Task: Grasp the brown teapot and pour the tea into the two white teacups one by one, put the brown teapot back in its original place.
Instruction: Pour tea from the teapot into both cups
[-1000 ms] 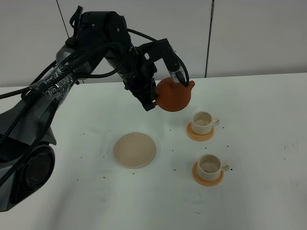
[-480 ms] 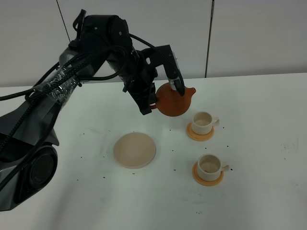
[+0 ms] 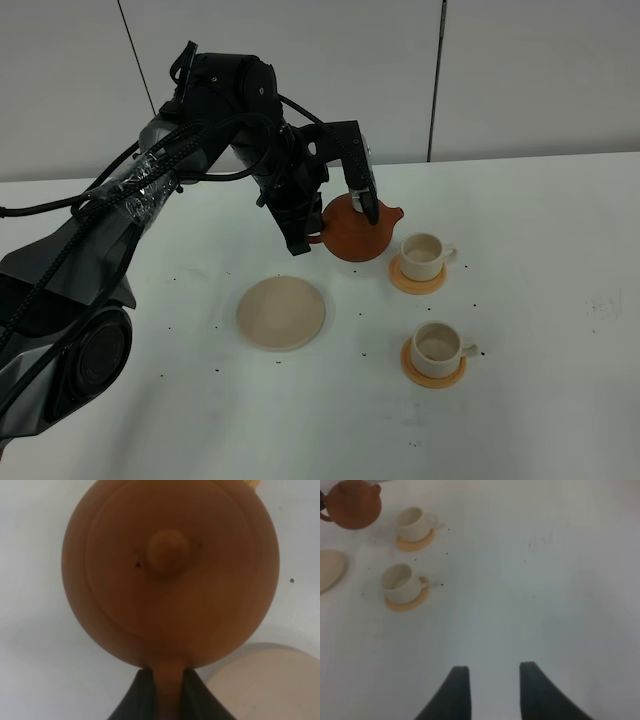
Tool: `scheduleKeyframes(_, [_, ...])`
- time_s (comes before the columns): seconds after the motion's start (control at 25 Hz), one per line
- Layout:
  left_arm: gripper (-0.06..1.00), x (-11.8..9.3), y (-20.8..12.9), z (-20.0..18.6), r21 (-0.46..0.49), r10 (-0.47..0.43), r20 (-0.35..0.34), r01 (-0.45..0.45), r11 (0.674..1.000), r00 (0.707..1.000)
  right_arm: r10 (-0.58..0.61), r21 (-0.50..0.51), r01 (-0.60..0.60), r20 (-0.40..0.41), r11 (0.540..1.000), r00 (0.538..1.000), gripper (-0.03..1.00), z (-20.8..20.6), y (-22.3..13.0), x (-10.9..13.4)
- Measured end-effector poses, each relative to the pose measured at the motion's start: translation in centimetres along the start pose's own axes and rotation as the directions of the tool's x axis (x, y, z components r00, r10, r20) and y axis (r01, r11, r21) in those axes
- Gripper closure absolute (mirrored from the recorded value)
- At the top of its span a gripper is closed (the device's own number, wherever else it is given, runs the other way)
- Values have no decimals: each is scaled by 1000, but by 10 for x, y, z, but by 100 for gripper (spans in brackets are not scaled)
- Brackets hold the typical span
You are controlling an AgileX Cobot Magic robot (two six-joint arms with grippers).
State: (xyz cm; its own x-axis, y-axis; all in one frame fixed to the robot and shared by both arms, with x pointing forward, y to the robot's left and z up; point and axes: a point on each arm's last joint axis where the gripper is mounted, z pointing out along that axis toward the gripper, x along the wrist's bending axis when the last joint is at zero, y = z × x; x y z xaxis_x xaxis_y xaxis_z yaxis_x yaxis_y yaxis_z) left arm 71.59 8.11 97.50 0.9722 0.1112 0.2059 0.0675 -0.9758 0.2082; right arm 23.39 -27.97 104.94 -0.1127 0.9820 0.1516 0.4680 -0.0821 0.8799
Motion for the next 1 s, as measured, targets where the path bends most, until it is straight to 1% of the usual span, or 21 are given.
scheduleKeyframes(0.64, [77,2,0,-3,10,21,-19,-21,1000,1000,0,0,0,0,1000,1000,73,0,0,0])
scheduleKeyframes(1.0, [77,3,-2,-3,32,42,-32,-41,999,999,0,0,0,0,1000,1000,73,0,0,0])
